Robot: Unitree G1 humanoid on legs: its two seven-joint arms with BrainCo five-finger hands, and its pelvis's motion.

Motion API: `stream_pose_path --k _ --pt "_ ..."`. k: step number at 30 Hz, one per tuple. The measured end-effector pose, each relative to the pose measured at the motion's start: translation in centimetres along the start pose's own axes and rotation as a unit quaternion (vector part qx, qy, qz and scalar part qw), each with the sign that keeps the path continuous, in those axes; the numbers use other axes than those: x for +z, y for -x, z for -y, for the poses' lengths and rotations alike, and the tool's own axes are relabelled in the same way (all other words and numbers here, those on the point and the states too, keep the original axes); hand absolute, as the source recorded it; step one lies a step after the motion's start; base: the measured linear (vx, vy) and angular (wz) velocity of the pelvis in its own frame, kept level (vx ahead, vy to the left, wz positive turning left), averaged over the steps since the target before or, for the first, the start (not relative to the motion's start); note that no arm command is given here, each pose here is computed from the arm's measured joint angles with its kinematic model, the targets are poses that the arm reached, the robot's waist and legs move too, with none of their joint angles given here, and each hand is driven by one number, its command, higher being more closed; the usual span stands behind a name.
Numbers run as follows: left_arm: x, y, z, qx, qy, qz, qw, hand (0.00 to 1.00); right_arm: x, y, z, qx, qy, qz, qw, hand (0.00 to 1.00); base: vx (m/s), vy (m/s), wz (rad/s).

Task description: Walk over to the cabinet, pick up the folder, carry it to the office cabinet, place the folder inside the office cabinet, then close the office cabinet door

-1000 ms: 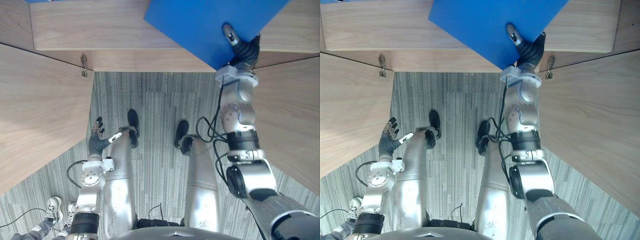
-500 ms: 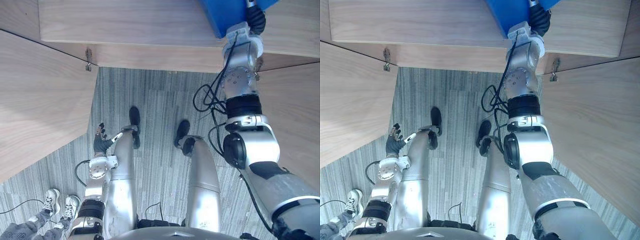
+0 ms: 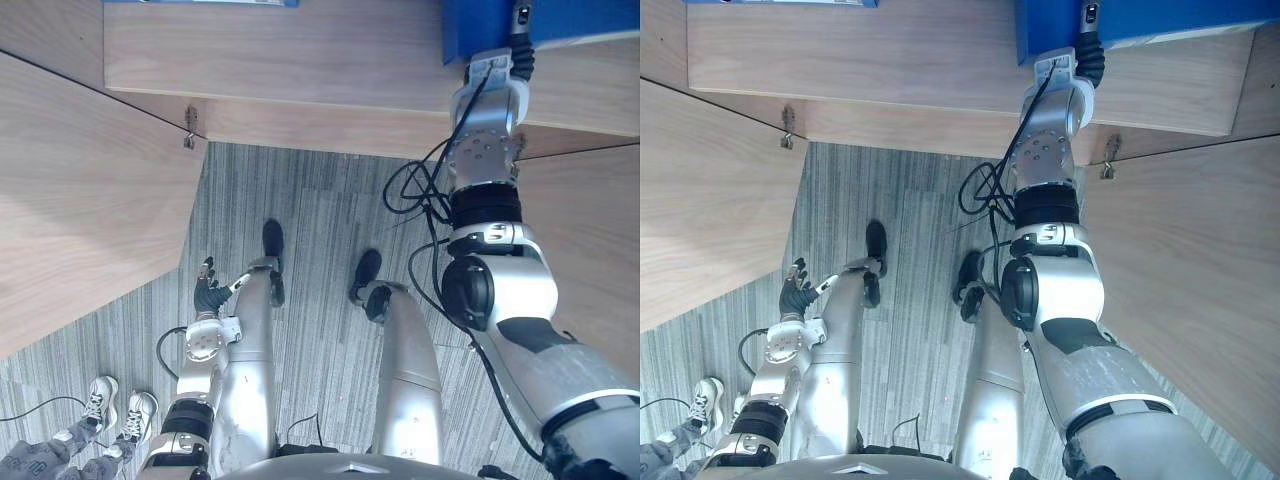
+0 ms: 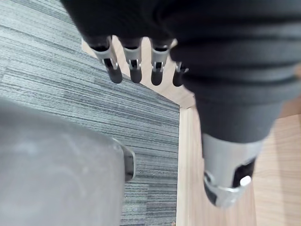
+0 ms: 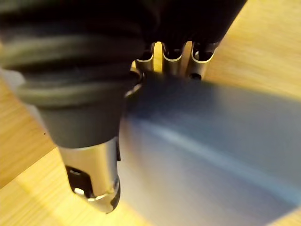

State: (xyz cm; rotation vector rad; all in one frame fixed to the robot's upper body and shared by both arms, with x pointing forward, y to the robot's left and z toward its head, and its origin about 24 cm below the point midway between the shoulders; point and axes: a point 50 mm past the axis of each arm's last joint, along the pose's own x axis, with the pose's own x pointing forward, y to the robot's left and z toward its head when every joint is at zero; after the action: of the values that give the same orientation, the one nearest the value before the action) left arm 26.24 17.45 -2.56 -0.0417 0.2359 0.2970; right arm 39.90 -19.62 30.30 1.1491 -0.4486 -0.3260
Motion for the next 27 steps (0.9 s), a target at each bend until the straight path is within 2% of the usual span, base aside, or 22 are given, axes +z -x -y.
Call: stream_pose_path --k 9,15,19,22,27 --pt "0.0 0.1 0.5 -0.010 -0.002 0.000 1.000 0.00 -1.6 0.4 -0.2 0.014 0.059 -0.017 0.998 0.00 0.00 0.000 0.00" --pt "0.0 0.1 0.6 -0.015 -0.007 0.000 1.000 0.00 -2.4 0.6 -0.7 0.039 0.161 -0.010 0.986 0.00 0.00 0.000 0.00" --pt "0.1 0.0 0.8 -0.017 -0.011 0.000 1.000 0.00 -3.1 0.8 -1.5 0.062 0.269 0.004 0.961 0.00 -0.02 0.012 -0.04" --pt "-0.1 -0.3 1.2 -0.021 -0.015 -0.008 1.000 0.00 -3.6 0.6 -0.8 0.057 0.333 0.004 0.941 0.00 -0.02 0.020 -0.12" --pt "1.3 -1.9 1.7 -0.018 -0.006 -0.005 1.000 0.00 -3.8 0.6 -0.3 0.075 0.412 0.014 0.908 0.00 -0.04 0.023 -0.11"
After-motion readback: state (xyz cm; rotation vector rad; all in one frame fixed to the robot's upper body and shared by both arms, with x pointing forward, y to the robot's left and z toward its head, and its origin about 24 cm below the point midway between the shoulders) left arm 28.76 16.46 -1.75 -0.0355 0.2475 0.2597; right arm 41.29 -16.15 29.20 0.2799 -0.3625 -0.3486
